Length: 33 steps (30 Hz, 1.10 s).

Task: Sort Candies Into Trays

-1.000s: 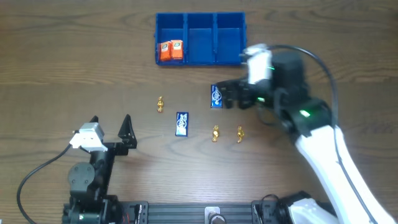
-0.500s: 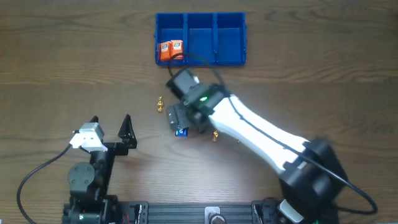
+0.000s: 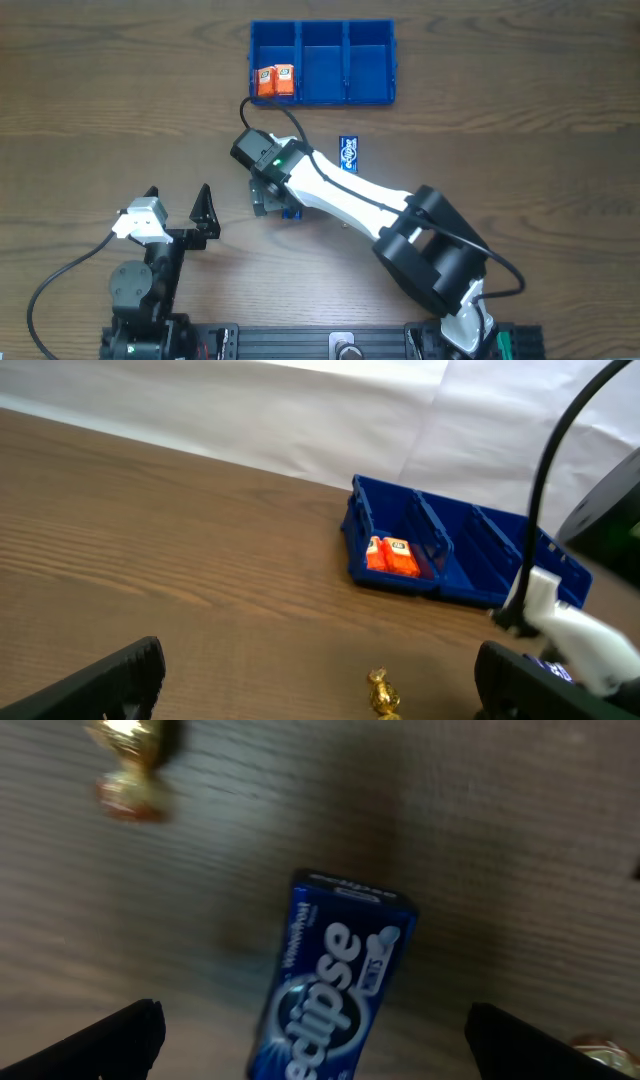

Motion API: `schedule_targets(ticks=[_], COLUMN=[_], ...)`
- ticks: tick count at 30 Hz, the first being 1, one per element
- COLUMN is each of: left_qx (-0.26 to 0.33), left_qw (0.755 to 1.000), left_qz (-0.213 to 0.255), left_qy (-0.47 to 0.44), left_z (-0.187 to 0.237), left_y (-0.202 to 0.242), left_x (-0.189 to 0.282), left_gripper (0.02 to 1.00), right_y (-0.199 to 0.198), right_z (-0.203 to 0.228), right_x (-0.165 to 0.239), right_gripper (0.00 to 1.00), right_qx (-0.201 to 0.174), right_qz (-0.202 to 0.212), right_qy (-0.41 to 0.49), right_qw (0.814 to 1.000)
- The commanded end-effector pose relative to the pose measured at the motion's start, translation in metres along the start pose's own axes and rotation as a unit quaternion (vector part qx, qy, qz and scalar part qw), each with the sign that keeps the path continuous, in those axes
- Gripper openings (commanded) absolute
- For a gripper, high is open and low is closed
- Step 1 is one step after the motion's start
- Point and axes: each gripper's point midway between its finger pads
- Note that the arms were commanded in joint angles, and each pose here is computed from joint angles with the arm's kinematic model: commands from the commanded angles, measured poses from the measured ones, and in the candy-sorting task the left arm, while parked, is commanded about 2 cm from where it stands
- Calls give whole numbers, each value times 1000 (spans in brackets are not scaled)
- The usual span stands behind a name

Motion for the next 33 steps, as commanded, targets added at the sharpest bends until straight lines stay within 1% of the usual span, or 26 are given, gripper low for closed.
schedule_targets(ticks=[1,3,10,13,16,19,21,23,28,29,33], left_qx=[-6,-6,-6,-6,-6,-6,-6,-6,-6,-6,-6], left_qw=[1000,1000,1000,1000,1000,1000,1000,1000,1000,1000,1000], left_qz=[2,2,2,2,2,2,2,2,2,2,2], left_qy=[20,20,20,20,20,20,20,20,20,20,20], left_z=[17,17,17,17,17,17,17,17,17,17,17], left_y=[0,0,0,0,0,0,0,0,0,0,0], left_x=[-2,-2,-2,-2,-2,-2,-2,-2,-2,-2,-2], left_gripper=[998,998,998,998,998,998,998,998,998,998,998], right_y=[-2,-3,-6,-8,-13,-14,-14,-12,-11,-11,-9], right_z=[-2,-1,-2,-5,-6,-6,-7,-8,-9,-9,-11], right_x=[-11,-15,-18,-19,-22,-25,-25,-25,-29,-29,-27], right_gripper=[998,998,877,779,766,728,649,538,305,283,279], right_qx=[-30,-31,-40,-48,-63,-63,-64,-64,-64,-64,-62], right_qz=[19,23,28,32,39,42,41,38,37,37,35], right_qy=[-4,-1,-2,-7,-3,-1,-4,-6,-7,-6,-8], right_qw=[999,999,999,998,997,997,997,997,997,997,997])
Point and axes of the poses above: each gripper's point midway between its finger pads, its own x axis back along the fingers, its own y axis along the line the jaws close on, z = x × y, and after that the axes turned 13 degrees about -x, right-handed
